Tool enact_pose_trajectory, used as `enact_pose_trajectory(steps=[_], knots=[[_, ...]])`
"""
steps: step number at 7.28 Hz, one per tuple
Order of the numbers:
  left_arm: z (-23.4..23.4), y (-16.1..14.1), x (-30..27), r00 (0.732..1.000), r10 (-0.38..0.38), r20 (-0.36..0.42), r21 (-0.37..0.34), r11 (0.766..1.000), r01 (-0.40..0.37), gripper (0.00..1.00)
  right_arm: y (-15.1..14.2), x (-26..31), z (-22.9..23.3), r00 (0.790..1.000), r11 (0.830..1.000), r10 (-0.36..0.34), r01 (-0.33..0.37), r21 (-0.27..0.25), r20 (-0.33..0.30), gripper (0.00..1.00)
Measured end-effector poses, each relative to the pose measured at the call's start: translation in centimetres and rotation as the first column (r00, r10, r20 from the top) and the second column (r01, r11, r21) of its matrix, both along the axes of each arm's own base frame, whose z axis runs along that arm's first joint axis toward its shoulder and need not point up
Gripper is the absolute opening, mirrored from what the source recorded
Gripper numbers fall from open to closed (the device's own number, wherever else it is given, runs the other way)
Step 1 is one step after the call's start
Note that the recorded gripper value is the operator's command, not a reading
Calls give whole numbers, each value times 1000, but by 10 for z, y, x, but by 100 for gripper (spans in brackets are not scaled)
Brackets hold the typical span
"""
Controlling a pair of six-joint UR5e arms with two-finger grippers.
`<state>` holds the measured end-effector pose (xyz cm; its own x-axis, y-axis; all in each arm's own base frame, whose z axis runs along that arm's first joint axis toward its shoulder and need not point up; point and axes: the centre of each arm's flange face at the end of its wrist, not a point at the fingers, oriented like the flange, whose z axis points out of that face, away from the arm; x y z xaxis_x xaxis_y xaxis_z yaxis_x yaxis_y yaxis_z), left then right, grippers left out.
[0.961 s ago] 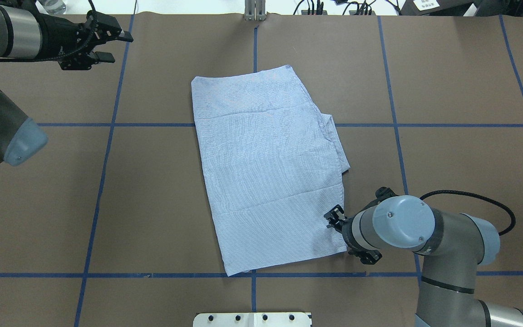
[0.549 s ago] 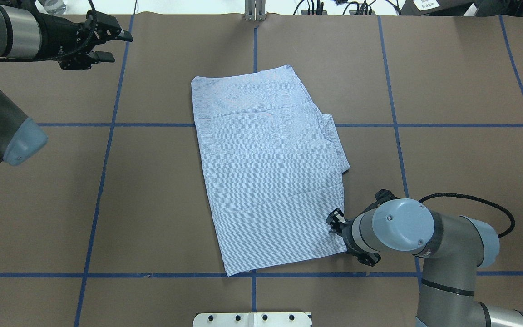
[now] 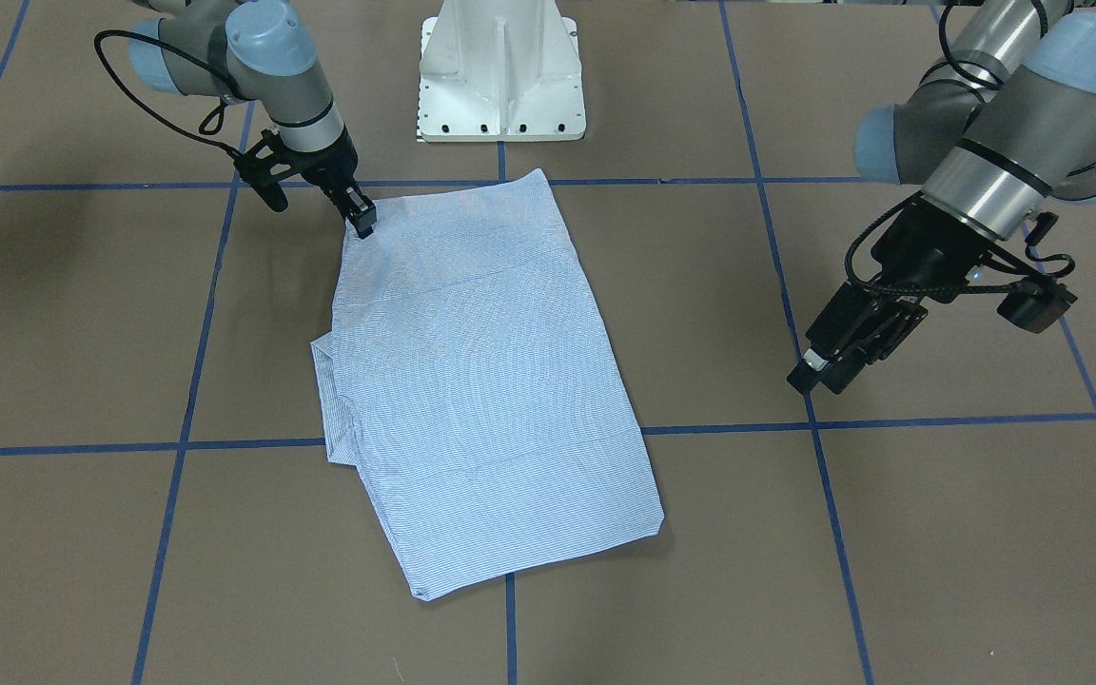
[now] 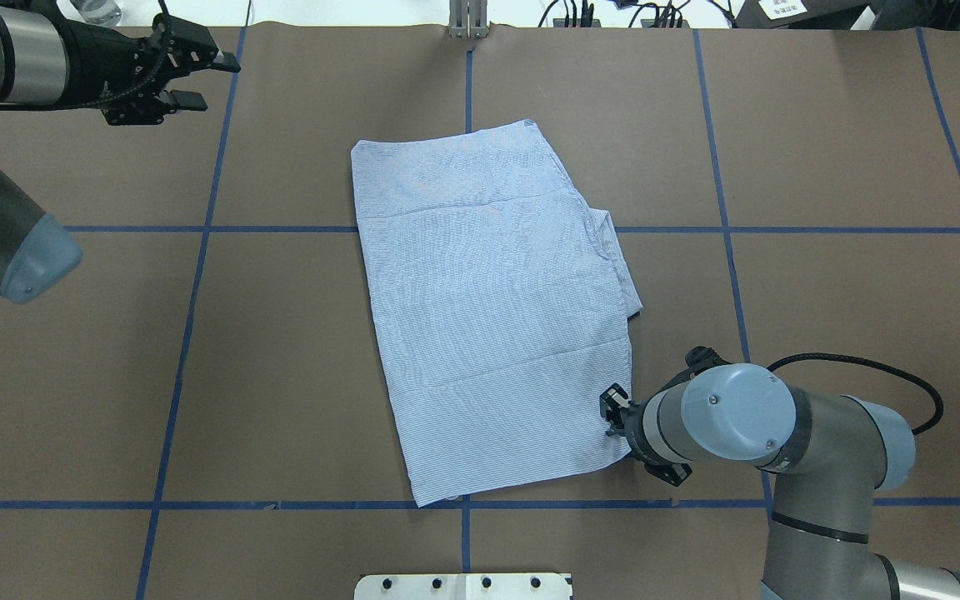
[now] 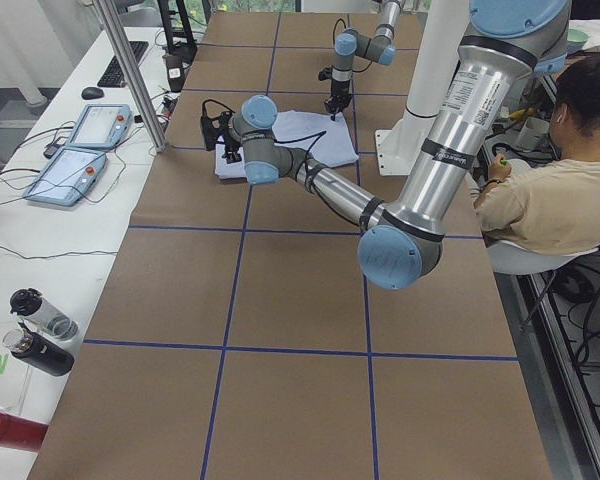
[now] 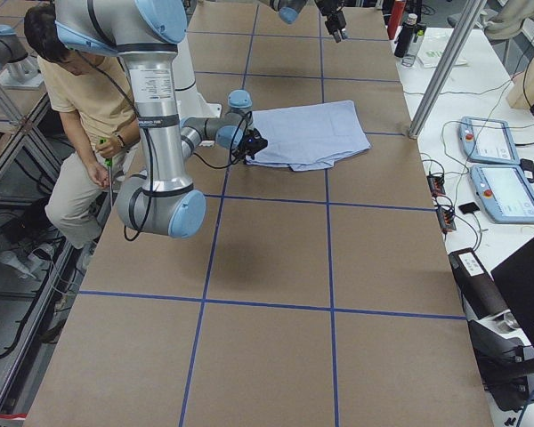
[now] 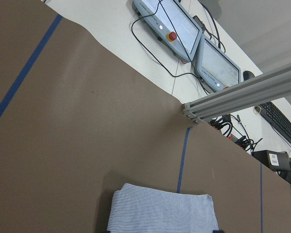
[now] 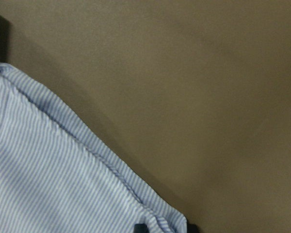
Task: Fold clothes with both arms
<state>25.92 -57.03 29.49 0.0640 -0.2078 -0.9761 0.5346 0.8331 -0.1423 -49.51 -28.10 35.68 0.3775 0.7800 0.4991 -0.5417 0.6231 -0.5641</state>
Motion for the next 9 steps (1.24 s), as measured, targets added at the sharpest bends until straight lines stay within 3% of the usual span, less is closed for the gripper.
enact_pose_trajectory(steps=[4,6,7,8,9], knots=[[2,1,1,1000,3,1,-3,1000,-3,76,6,4,-11,1000,1000,-1,0,5,19,0],[-2,5,2,1000,5,-10,-17,1000,-5,76,29,3,-27,999,1000,-14,13,25,36,0],[-8,18,7,999,17,-34,-51,999,-19,80,43,4,-37,999,999,-27,26,33,32,0],[-15,50,20,996,54,-66,-89,994,-60,100,56,6,-46,999,998,-42,41,37,22,0],[-18,93,36,990,107,-93,-113,987,-117,100,66,7,-51,998,998,-52,51,35,19,0]])
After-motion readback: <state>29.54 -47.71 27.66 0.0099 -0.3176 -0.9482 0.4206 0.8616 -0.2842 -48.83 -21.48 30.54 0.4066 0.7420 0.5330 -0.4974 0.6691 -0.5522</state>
